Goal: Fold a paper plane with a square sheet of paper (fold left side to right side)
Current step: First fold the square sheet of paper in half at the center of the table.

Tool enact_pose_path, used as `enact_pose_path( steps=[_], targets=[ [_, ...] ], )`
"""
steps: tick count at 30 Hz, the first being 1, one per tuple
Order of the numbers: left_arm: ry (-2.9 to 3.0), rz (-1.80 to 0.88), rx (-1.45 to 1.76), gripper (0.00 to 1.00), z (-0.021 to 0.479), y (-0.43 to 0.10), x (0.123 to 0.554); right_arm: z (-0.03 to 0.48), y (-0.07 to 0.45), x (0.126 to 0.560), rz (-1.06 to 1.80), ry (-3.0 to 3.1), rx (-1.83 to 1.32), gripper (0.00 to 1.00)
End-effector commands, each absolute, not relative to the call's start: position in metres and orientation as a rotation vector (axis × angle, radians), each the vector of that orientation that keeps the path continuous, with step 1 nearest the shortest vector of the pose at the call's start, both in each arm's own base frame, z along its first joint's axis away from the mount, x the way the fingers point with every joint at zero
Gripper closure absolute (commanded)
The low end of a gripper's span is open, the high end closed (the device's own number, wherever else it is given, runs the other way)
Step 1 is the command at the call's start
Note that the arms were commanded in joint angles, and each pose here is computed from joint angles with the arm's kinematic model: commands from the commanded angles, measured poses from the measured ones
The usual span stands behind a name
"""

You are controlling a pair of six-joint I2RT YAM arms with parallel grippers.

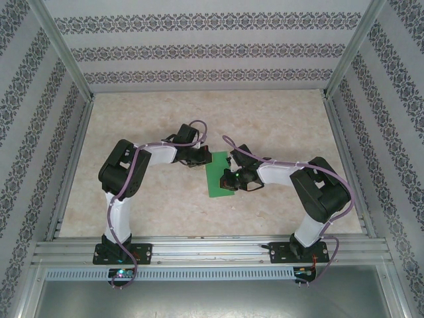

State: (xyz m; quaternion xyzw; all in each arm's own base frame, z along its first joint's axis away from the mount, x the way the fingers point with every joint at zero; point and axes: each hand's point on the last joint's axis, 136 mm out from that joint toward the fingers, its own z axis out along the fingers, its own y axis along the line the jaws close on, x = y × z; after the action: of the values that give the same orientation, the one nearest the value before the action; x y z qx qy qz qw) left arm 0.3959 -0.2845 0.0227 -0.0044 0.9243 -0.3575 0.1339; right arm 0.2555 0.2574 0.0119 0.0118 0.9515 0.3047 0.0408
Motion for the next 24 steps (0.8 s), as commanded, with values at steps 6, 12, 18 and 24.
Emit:
enact_pose_path(
  steps=[6, 12, 18, 24],
  targets=[
    [2.633, -0.895, -0.088, 1.00, 0.007, -0.252, 0.433, -0.037, 0.219, 0.210, 0.685, 3.144, 0.146, 1.00],
    [2.612, -0.853, -0.120, 1.00, 0.006, -0.238, 0.458, -0.036, 0.220, 0.209, 0.689, 3.141, 0.155, 1.00],
    [2.613, -0.825, -0.138, 1.00, 0.005, -0.229, 0.480, -0.037, 0.220, 0.208, 0.689, 3.143, 0.162, 1.00],
    [2.603, -0.822, -0.130, 1.00, 0.009, -0.229, 0.488, -0.034, 0.222, 0.211, 0.707, 3.124, 0.189, 1.00]
  ],
)
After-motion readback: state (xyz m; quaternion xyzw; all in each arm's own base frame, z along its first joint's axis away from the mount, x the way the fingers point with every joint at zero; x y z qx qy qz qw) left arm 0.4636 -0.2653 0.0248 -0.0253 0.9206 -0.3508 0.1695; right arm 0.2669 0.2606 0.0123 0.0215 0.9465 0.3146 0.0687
